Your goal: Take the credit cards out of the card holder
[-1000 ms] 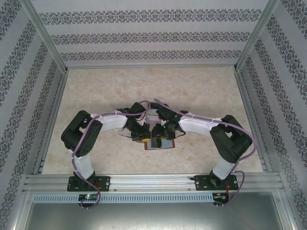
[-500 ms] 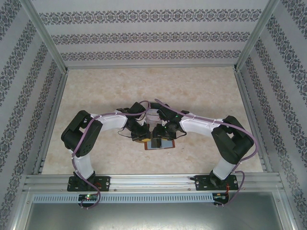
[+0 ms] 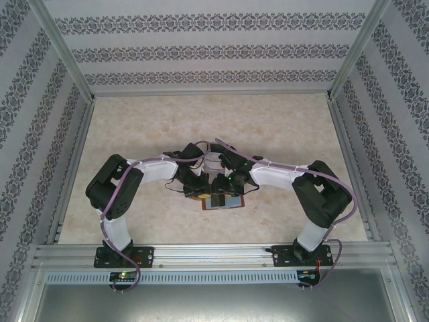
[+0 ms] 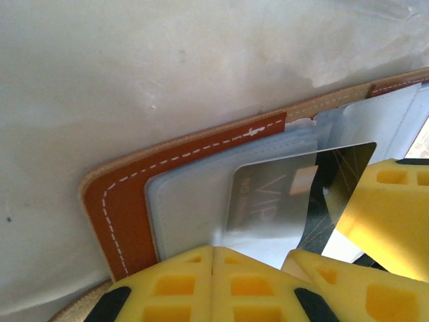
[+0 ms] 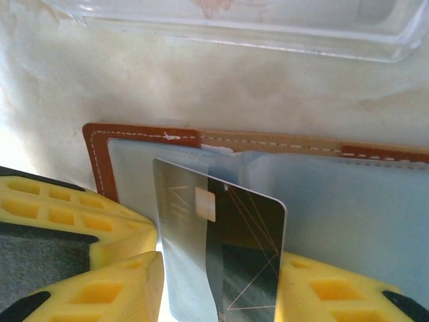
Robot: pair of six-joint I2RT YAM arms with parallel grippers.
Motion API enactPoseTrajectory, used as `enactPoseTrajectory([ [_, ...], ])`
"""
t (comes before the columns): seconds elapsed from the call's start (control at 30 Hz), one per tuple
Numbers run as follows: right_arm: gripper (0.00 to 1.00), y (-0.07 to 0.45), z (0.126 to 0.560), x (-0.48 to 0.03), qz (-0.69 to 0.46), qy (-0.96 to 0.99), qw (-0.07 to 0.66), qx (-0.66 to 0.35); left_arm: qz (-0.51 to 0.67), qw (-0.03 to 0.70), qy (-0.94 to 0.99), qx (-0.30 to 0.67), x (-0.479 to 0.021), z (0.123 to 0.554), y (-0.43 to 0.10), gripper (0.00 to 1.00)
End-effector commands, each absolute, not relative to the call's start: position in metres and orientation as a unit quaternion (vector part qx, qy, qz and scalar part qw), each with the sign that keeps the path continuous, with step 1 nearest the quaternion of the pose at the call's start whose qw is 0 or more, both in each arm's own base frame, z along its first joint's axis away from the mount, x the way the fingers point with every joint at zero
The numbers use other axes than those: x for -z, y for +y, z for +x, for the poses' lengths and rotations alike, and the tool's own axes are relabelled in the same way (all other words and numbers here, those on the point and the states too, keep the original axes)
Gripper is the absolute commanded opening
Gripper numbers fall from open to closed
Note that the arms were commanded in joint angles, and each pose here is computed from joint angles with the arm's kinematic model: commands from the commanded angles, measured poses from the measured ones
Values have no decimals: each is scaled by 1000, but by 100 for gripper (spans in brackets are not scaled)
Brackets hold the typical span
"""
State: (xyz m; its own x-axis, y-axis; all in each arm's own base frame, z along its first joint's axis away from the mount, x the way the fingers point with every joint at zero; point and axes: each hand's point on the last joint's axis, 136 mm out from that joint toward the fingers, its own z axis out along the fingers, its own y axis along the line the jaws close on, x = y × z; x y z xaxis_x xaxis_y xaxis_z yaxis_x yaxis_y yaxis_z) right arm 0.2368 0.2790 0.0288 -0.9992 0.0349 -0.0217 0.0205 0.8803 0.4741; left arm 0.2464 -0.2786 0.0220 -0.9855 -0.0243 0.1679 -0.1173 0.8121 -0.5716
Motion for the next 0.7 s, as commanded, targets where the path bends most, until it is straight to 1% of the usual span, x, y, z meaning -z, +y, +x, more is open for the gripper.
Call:
enactPoseTrajectory([
  [0.0, 43, 283, 240, -37, 18, 964, 25, -265, 45, 108, -961, -252, 5, 230, -262, 0],
  [0.1, 38, 281, 240, -42, 19, 963, 30, -267, 45, 110, -961, -251, 6, 229, -262, 0],
  [0.47, 14, 277, 241, -54, 17, 960, 44, -278, 45, 110, -960, -252, 7, 230, -262, 0],
  [0.57, 9, 276, 241, -51, 15, 961, 43, -273, 45, 110, -960, -252, 6, 230, -262, 0],
  [0.67, 6, 270, 240, -48, 13, 966, 43, -256, 45, 111, -961, -251, 7, 229, -262, 0],
])
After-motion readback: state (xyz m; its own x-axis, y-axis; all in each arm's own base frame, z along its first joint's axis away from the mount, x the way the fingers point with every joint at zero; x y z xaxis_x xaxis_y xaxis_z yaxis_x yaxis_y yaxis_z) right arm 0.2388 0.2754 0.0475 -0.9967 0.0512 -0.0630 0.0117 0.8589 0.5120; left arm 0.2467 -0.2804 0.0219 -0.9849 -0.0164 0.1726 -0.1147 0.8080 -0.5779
